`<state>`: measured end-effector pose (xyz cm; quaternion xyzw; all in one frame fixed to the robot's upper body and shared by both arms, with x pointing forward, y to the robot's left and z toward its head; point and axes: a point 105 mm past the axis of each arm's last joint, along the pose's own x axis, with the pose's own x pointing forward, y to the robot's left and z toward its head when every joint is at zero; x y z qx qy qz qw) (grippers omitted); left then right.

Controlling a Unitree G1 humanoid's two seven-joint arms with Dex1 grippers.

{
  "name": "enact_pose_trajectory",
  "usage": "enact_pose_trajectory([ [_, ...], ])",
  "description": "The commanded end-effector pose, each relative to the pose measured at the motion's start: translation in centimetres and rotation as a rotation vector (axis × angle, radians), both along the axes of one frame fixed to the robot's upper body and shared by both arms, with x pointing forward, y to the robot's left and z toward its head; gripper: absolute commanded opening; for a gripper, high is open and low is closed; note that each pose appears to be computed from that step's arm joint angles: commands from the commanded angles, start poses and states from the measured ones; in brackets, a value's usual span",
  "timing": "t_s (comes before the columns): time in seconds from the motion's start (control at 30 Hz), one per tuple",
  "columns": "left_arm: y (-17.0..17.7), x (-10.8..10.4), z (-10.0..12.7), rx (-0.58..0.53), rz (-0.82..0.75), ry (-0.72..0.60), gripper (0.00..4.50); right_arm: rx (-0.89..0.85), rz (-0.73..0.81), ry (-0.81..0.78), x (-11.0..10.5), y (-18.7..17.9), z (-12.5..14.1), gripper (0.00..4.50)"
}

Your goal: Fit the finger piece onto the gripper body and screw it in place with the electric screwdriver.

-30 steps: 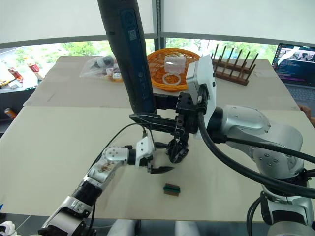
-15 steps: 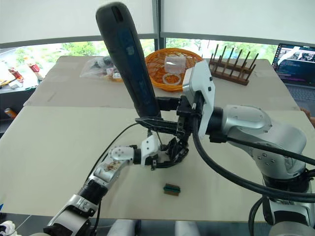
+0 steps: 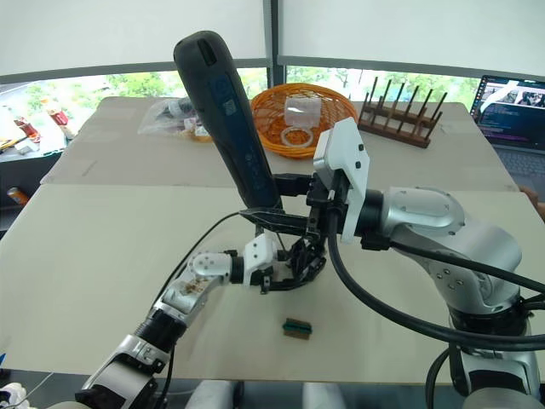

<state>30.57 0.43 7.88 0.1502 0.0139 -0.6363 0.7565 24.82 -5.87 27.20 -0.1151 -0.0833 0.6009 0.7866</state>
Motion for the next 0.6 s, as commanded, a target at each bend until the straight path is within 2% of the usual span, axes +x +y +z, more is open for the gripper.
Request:
enact_pose_trajectory([
  [0.03, 0.1, 0.0, 0.4, -0.009, -0.004, -0.019, 2.30, 0.046, 0.007, -0.092, -0.5, -0.3, 1.6, 1.93],
  [0.6, 0.1, -0.1, 0.6, -0.016, -0.002, -0.020, 2.30, 0.027, 0.015, -0.086, -0.5, -0.3, 0.3, 1.93],
])
